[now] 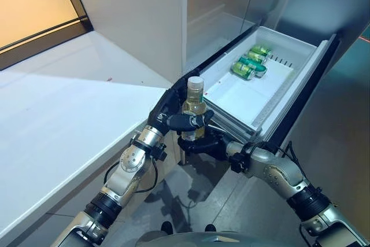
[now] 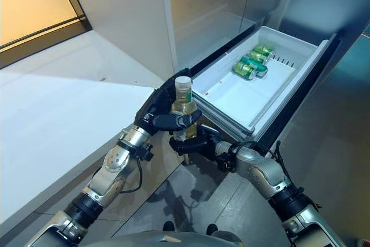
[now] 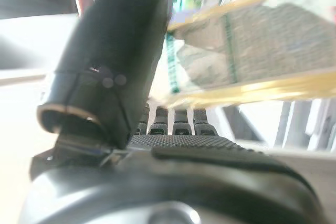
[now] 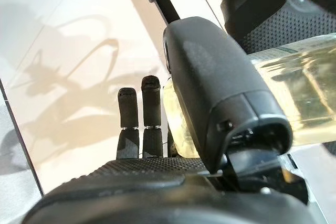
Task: Put drinks into fridge and close the fridge
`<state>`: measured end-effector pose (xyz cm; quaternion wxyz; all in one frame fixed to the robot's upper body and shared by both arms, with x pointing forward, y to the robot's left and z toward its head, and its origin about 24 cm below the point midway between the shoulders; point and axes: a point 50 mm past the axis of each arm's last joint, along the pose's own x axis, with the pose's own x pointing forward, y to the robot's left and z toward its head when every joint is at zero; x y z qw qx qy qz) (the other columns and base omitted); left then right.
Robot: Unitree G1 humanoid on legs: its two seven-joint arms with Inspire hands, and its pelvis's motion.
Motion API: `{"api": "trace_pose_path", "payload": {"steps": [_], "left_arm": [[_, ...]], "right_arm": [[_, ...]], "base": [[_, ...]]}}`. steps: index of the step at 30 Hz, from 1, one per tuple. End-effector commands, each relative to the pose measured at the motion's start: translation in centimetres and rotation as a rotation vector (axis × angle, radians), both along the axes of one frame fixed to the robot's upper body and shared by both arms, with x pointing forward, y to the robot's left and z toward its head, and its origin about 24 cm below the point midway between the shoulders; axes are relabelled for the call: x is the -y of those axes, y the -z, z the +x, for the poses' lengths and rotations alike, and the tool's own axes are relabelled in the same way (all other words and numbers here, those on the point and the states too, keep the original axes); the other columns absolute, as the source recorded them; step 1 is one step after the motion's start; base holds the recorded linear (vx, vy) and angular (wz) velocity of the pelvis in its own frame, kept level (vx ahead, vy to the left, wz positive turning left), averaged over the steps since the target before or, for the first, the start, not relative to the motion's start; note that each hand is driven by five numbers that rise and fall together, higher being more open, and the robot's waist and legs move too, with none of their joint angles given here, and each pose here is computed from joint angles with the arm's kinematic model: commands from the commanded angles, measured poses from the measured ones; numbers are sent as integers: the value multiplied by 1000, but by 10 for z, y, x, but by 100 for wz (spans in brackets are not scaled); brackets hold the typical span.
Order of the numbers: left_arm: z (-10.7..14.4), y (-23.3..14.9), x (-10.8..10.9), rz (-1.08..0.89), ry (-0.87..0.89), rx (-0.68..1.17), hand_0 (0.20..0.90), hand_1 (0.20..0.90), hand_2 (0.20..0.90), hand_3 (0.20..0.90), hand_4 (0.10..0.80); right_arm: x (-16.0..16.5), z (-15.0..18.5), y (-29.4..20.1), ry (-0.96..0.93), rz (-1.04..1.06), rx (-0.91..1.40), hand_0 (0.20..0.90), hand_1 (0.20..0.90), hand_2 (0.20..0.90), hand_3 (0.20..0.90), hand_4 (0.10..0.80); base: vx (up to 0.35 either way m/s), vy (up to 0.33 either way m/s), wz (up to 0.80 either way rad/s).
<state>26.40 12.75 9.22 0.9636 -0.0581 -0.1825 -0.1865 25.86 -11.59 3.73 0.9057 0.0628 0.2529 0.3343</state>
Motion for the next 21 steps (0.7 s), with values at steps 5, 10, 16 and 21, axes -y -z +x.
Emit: {"api": "trace_pose_path", "payload": {"steps": [5,10,16,21], "left_arm": [[3,-40,-24,-138,-127,212,900,900,900,900,800],[3,-29,-31,-131,-121,129,900,900,900,900,800],[-2,6,-29,-114,26,-90,900,900,900,900,800],[-19,44,-34,-37,105,-262,900,900,900,900,800]], "right_arm": [[2,37,-101,122,250,464,300,300,300,200,100],[28,53,-135,302,153,631,300,300,300,200,100],[59,67,-171,495,152,731,300,300,300,200,100],[98,70,-200,629,85,833,300,300,300,200,100]], "base": [[7,-7,2],[13,-7,2],[24,-11,12],[24,-3,13]]}}
